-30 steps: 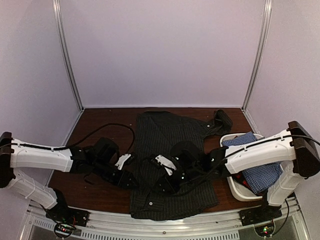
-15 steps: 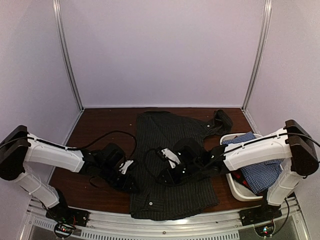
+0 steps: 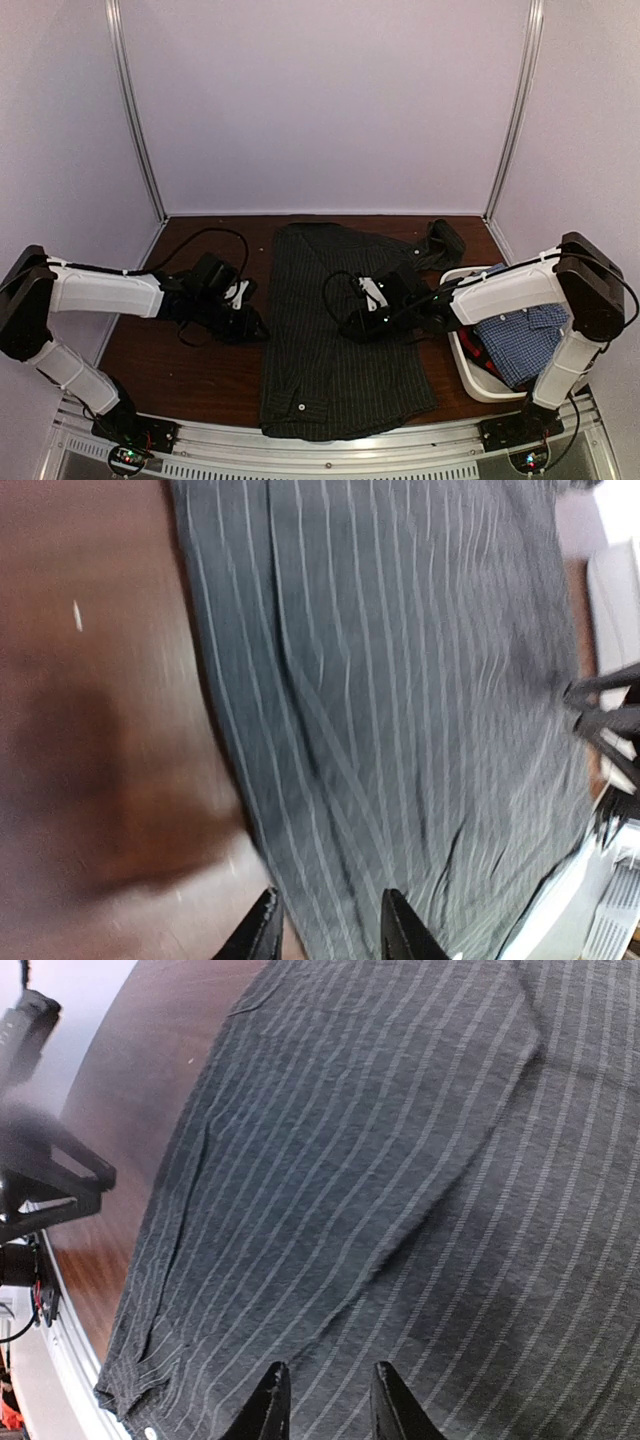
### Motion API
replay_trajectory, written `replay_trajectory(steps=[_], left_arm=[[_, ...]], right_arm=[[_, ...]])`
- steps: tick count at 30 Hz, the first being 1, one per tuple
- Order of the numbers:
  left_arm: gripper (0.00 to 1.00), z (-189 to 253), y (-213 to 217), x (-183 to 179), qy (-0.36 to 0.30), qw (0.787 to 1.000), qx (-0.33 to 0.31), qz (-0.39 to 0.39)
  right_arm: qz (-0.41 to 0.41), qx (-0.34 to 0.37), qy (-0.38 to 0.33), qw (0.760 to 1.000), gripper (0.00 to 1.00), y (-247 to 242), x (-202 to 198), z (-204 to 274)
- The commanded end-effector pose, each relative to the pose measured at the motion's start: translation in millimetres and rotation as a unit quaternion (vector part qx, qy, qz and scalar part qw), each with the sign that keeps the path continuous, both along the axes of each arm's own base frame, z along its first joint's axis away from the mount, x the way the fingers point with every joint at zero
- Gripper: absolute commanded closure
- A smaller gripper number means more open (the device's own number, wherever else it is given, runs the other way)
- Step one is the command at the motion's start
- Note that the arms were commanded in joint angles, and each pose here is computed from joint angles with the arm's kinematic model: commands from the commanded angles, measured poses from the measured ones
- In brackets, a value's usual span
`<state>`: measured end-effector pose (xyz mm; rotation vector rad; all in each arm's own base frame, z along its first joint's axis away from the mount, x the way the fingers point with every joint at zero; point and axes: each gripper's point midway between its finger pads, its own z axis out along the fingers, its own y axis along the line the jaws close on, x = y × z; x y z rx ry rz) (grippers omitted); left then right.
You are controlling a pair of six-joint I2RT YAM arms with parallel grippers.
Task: Fold and stack the long sleeve shirts
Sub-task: Adjust the 1/3-folded shirt at the center of the board.
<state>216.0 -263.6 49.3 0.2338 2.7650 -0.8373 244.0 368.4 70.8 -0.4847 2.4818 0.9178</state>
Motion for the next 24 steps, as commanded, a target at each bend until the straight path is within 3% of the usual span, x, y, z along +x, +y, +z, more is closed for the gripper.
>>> replay_trajectory(steps=[1, 11, 17, 20, 24], left_arm=[[0.63, 12, -3, 49, -0.046, 0.999, 0.008, 0.022], [0.62, -8, -6, 123, -0.064, 0.995, 0.035, 0.065], [0.64, -21, -18, 141, -0.055, 0.996, 0.033, 0.060], [0.71, -27, -17, 139, -0.045, 0.996, 0.037, 0.062], [0.92, -32, -7, 139, -0.041, 0.995, 0.059, 0.073]], right_arm=[[-0.061, 0.006, -0.019, 0.998, 0.71, -27, 26, 13], [-0.107, -0.003, -0.031, 0.994, 0.65, -73, 36, 23], [-0.118, -0.013, -0.037, 0.992, 0.64, -85, 33, 26], [-0.126, -0.014, -0.043, 0.991, 0.63, -91, 32, 30], [-0.128, -0.018, -0.047, 0.991, 0.61, -94, 31, 33]])
